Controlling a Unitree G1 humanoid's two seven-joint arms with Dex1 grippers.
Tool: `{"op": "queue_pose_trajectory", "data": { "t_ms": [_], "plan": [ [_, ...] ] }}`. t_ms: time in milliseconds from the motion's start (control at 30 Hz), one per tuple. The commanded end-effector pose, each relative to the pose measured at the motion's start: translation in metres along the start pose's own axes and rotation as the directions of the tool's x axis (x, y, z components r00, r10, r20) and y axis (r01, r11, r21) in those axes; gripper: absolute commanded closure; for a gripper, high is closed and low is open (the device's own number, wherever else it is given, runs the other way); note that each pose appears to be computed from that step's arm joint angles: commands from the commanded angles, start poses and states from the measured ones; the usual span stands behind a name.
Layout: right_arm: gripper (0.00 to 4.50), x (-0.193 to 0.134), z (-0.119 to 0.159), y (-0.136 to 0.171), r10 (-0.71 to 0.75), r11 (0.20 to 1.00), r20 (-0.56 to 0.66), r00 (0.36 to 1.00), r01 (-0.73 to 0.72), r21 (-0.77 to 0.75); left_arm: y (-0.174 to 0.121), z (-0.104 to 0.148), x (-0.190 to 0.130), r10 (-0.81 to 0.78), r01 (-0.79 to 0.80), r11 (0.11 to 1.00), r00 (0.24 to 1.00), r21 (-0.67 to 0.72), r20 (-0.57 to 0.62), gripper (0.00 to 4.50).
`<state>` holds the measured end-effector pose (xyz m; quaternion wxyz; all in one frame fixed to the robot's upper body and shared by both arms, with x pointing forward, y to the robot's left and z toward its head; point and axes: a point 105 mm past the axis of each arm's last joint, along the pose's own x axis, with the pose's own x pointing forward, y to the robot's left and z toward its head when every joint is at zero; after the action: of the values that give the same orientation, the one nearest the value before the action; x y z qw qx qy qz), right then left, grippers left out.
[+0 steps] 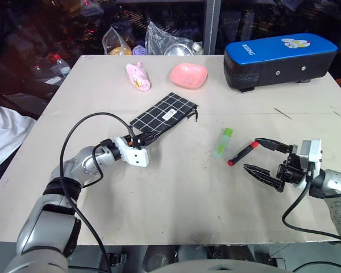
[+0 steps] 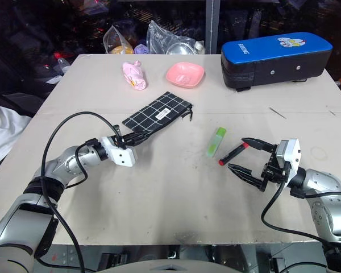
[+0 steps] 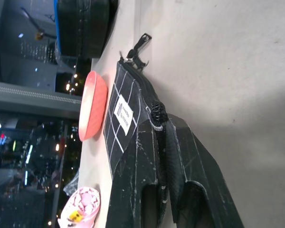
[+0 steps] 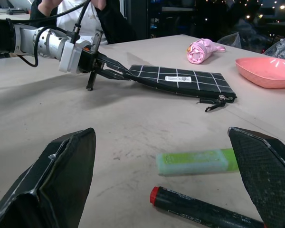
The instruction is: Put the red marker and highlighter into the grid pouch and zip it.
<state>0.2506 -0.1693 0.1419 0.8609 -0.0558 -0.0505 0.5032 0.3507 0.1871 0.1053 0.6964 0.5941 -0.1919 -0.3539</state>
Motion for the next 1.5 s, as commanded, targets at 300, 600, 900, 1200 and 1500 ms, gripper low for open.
{"op": "queue_pose_trajectory", "data": {
  "t_ms": [300,600,900,1200,1500],
  "plan": [
    [0.00,0.001,0.009,-0.009,-0.062,0.998,0.024,0.998,0.063,-0.024,0.054,0.037,0.004,0.308,-0.234,0.860,0.947,-0.455,0.096,4.46],
    [0.00,0.033,0.014,-0.048,-0.326,0.945,-0.072,0.943,0.321,-0.068,0.068,0.080,-0.001,0.317,-0.078,0.661,0.931,-0.747,0.183,4.46],
    [0.00,0.081,0.026,-0.081,-0.407,0.881,-0.155,0.900,0.431,0.194,0.044,0.087,0.004,0.258,-0.044,0.685,0.948,-0.727,0.186,4.46],
    [0.00,0.105,0.015,-0.085,-0.317,0.921,-0.224,0.922,0.355,0.158,0.033,0.091,0.004,0.249,-0.036,0.693,0.949,-0.720,0.193,4.46],
    [0.00,0.117,0.013,-0.104,-0.339,0.926,-0.223,0.914,0.367,0.093,0.032,0.090,0.003,0.244,-0.031,0.699,0.950,-0.714,0.197,4.46]
  ]
}}
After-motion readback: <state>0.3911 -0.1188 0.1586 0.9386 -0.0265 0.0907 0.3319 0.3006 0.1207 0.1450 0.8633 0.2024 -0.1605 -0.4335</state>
